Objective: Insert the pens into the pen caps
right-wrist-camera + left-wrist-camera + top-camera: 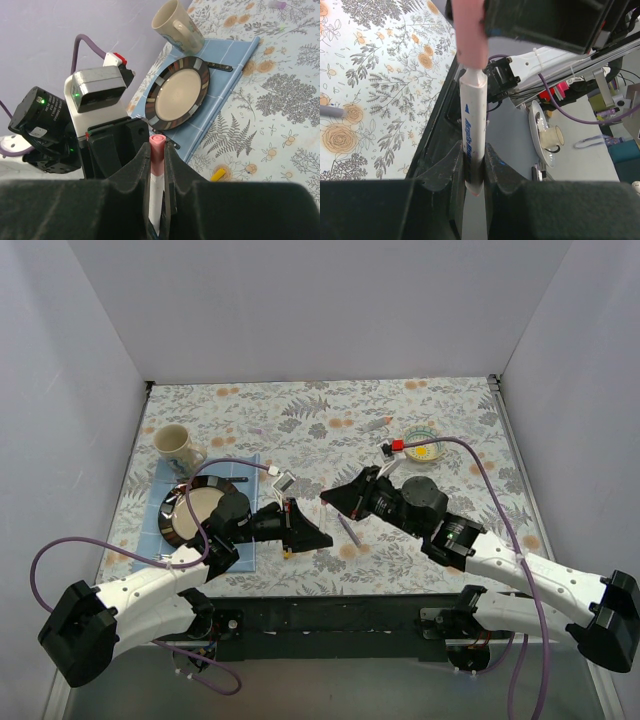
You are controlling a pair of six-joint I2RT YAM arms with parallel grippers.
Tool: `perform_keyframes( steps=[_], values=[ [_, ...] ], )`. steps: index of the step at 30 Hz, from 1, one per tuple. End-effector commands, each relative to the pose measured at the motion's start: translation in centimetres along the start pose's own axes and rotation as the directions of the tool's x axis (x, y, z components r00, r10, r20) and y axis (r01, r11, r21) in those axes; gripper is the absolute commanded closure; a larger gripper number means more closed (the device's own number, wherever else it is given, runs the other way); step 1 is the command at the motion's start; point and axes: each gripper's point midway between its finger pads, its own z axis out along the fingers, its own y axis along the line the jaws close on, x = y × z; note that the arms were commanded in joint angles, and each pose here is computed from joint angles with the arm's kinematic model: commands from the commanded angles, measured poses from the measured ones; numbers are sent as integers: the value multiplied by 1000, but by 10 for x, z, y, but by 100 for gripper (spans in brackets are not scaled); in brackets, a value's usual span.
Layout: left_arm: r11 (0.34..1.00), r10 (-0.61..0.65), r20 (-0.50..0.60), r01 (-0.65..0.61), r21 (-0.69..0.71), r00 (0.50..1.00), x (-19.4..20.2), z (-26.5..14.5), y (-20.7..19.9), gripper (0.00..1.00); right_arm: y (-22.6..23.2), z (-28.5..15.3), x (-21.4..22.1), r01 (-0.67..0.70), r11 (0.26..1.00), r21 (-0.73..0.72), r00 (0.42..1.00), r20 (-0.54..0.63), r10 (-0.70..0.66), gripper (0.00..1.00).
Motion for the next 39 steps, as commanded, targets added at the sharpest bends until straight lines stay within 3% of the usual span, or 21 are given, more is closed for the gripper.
perform_keyframes(
  steps=[1,9,19,22,29,30,39],
  values=[
    [999,41,32,-41,11,999,-15,3,-11,100,8,-3,10,2,999,-47,1000,11,-1,99],
    [997,82,117,-80,-21,990,-41,4,-19,100,4,-8,48,9,1000,0,1000,-17,-9,99],
    [974,212,136,-221,56,968,-69,7,-56,100,44,-28,51,-20,965,-261,999,27,28,91],
    [961,271,164,-277,16,949,-79,4,-57,100,58,-33,41,-3,953,-303,999,41,16,84],
    [916,401,151,-400,-41,903,-93,1,-63,100,79,-43,5,70,951,-302,992,119,-35,39],
    [894,448,145,-446,-48,882,-99,2,-66,100,82,-46,0,82,949,-305,991,130,-44,37],
    [868,495,-4,-495,-39,869,-74,3,-45,100,102,-54,-56,253,947,-198,952,224,-208,17]
  ],
)
